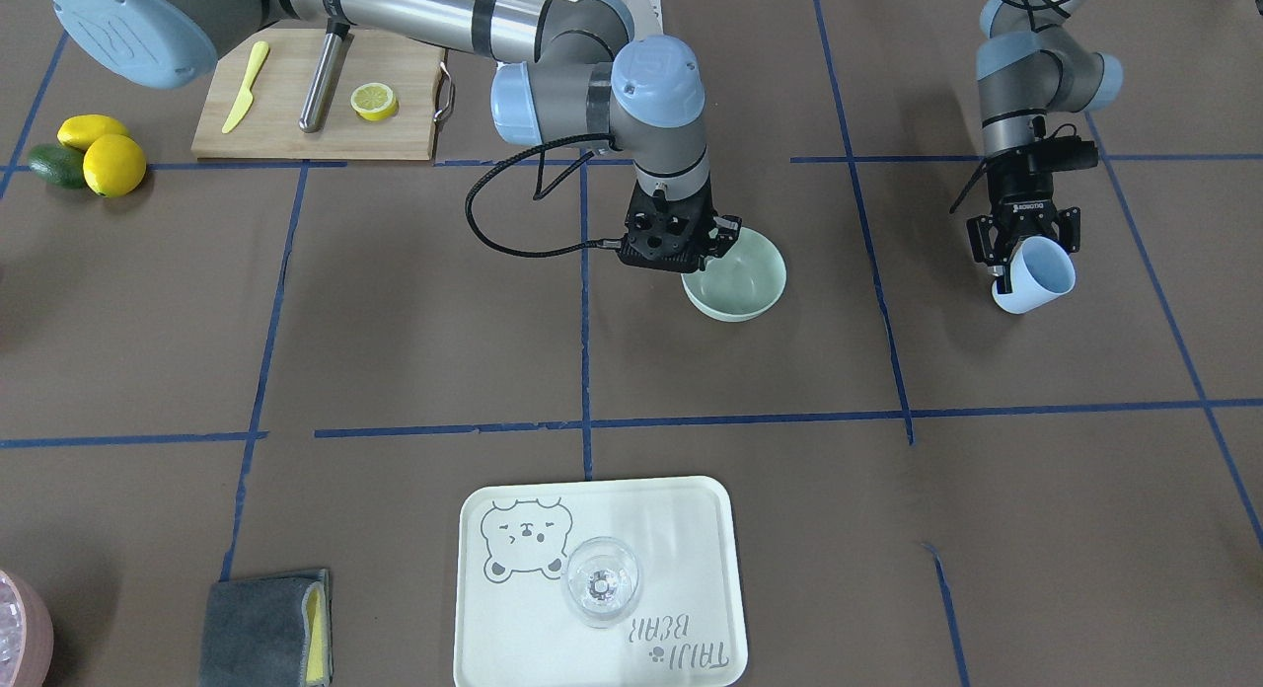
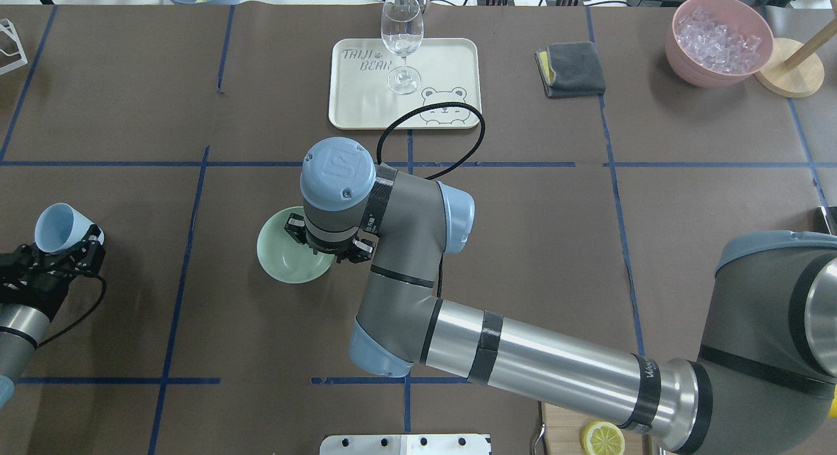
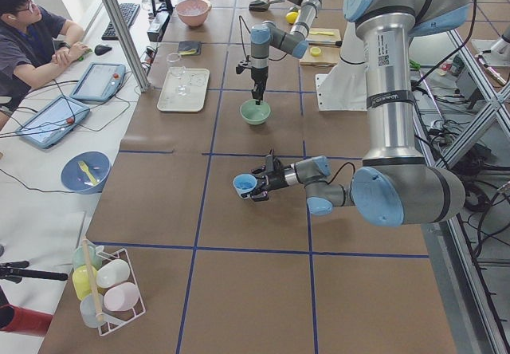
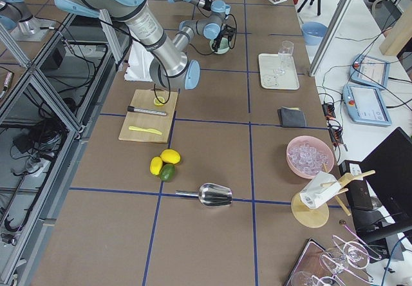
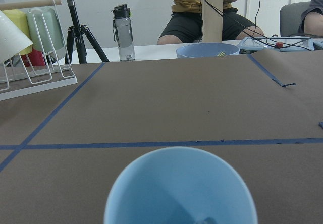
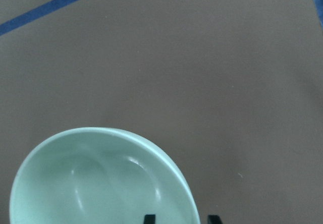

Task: Pour ice into bowl

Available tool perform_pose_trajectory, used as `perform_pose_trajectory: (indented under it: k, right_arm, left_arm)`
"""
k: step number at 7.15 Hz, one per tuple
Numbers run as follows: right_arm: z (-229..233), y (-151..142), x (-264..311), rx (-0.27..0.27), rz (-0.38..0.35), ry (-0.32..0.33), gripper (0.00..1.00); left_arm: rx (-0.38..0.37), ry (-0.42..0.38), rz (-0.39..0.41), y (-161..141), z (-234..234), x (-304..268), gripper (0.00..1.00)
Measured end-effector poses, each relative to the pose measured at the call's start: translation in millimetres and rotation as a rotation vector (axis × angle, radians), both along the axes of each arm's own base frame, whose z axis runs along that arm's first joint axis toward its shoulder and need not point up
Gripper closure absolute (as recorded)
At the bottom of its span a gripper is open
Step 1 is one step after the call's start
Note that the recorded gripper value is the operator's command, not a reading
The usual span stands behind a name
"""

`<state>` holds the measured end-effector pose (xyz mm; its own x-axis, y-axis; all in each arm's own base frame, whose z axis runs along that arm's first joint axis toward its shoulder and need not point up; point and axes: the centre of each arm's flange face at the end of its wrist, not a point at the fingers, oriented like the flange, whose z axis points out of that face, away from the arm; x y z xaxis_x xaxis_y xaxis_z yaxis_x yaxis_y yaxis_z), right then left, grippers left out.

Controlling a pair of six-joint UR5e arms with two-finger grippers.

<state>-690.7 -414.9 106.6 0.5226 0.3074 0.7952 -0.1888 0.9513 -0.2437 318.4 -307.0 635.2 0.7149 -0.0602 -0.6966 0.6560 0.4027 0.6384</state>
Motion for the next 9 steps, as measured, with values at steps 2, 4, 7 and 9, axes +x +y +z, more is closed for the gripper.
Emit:
perform_pose_trajectory:
  k: [2,4,7,9]
  right_arm:
    - [-7,1,4,0.003,0.004,-0.015,0.00]
    - [-14,-2,17,0.010,0.010,-0.037,0.00]
    - [37,1,101,0.028,0.046,-0.071,0.00]
    - [65,-9,156,0.011,0.077,-0.044,0.00]
  left_arm:
    - [0.048,-0.003,0.011,-6,-21,-8,1.00]
    - [0.109,-0.055,0.030,-12,-54,-15,1.00]
    - [0.190,-0.244,0.071,-19,-81,-21,1.00]
    - [0.239,-0.285,0.086,-26,-110,-3,1.00]
